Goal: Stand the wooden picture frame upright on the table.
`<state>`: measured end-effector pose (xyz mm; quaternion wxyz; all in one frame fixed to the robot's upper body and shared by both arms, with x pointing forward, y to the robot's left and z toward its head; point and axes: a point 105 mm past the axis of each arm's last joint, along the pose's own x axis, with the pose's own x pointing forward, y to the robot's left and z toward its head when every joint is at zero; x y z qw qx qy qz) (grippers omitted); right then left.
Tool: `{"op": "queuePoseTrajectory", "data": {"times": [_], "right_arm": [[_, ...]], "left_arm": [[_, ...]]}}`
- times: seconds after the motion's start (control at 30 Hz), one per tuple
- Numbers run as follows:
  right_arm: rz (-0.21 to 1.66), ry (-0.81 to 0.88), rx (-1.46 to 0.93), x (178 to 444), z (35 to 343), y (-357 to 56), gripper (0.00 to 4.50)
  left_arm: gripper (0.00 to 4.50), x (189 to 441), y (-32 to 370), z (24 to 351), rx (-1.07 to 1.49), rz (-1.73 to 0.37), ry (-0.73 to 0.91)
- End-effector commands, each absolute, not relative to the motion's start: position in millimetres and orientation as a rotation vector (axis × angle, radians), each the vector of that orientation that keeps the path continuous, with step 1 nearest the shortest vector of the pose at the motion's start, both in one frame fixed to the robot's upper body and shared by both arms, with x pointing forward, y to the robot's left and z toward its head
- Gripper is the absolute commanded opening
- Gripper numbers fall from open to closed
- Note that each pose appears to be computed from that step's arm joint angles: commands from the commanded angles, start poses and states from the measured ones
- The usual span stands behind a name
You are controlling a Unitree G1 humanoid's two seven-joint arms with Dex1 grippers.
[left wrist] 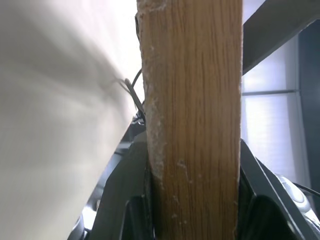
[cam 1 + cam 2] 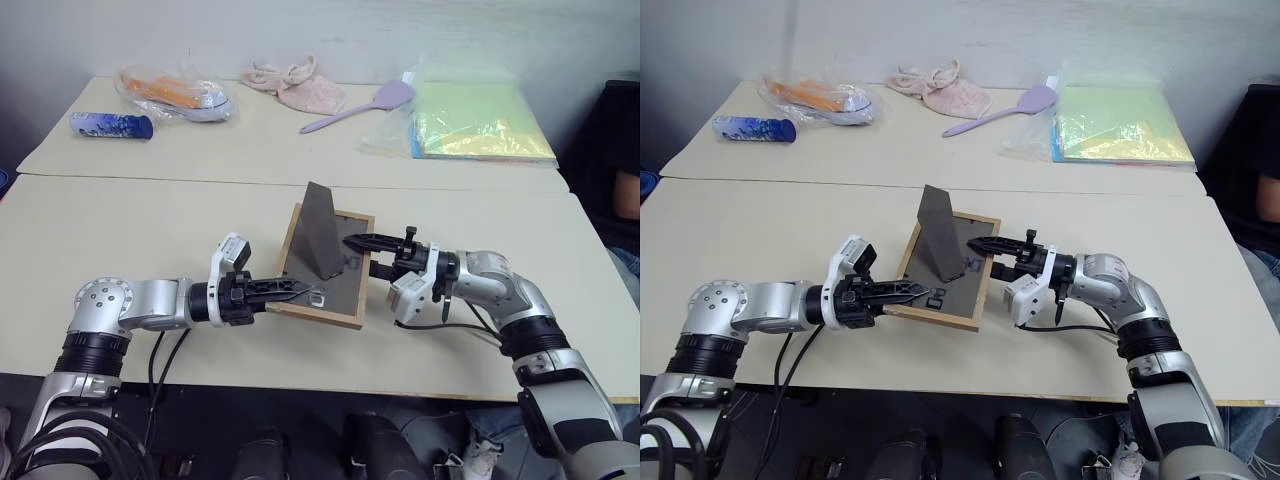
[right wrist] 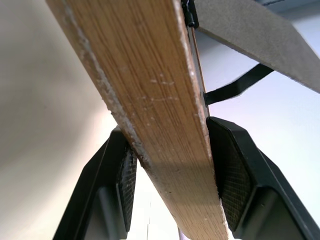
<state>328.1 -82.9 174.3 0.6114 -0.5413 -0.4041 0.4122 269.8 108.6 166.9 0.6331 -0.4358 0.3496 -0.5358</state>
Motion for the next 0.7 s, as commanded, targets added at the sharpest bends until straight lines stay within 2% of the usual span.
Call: {"op": "queuePoseTrajectory", "data": {"times": [0.03, 0.13, 0.2, 0.23, 0.27, 0.37, 0.43, 0.47, 0.57, 0.7], "right_arm": [[0.832, -0.966, -1.176, 336, 198, -93, 1.47], [0.835, -0.974, -1.141, 333, 201, -94, 1.27], [0.870, -0.914, -1.047, 331, 196, -97, 1.27], [0.899, -0.877, -1.007, 330, 191, -97, 1.27], [0.907, -0.839, -0.943, 330, 190, -100, 1.27], [1.022, -0.637, -0.623, 325, 183, -105, 1.27], [1.076, -0.514, -0.349, 320, 186, -109, 1.26], [1.092, -0.493, -0.275, 318, 189, -110, 1.26], [1.128, -0.247, -0.045, 319, 179, -112, 1.26], [1.131, 0.040, 0.085, 318, 145, -106, 1.26]], "left_arm": [[2.63, 268, 122, 194, -0.920, -1.214, 0.643], [3.48, 266, 155, 204, -0.778, -1.060, 0.567], [4.11, 275, 194, 238, -0.679, -0.963, 0.225], [4.11, 272, 206, 251, -0.597, -0.950, 0.096], [4.11, 267, 214, 249, -0.442, -0.934, 0.058], [4.11, 260, 224, 214, 0.020, -0.912, 0.117], [4.46, 254, 224, 195, 0.220, -0.955, 0.124], [4.50, 252, 223, 189, 0.287, -0.981, 0.119], [4.50, 256, 207, 193, 0.361, -0.996, -0.079], [4.50, 259, 195, 177, 0.410, -1.067, -0.084]]}}
